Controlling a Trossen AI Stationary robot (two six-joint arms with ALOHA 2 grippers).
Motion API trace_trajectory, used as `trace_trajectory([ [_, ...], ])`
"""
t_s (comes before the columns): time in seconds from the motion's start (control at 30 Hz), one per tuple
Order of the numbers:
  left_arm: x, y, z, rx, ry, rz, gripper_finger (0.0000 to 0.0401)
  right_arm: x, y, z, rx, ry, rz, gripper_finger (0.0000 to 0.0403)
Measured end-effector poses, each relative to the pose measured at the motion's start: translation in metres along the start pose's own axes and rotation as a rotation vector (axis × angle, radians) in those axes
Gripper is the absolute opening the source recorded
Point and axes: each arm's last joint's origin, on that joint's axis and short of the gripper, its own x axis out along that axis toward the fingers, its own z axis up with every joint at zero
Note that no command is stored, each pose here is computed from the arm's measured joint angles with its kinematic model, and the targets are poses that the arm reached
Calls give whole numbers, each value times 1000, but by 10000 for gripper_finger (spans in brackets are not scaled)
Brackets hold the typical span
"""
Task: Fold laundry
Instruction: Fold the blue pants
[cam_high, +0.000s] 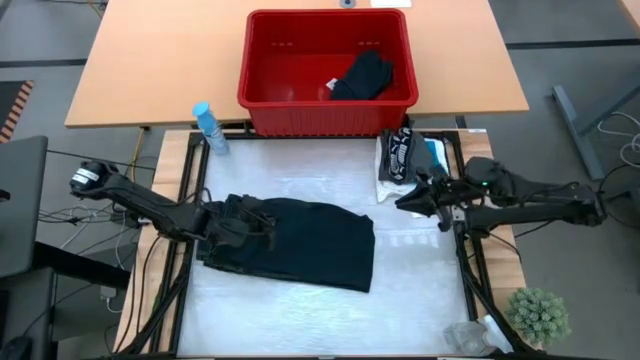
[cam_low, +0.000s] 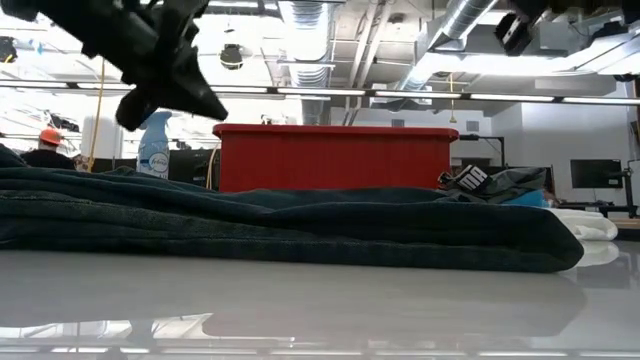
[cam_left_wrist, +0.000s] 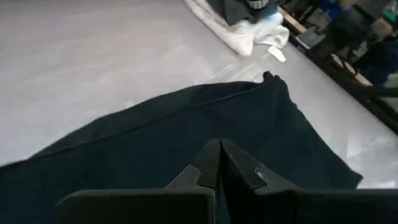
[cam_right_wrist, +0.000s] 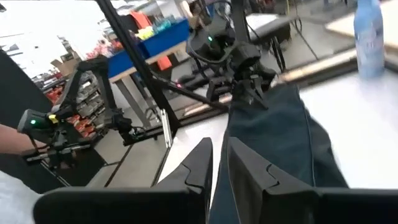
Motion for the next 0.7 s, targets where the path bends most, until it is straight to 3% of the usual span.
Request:
trace_trajectory([
  [0.4, 10, 27, -31, -78, 72, 76, 0, 25, -2, -7, 47, 70, 23, 77],
  [0.53, 18, 25, -39, -101, 105, 46, 0, 26, 3, -5, 36, 43, 57, 77],
  [0.7, 36, 14, -53, -96, 137, -51, 0, 26, 4, -4, 31, 7, 6, 77],
])
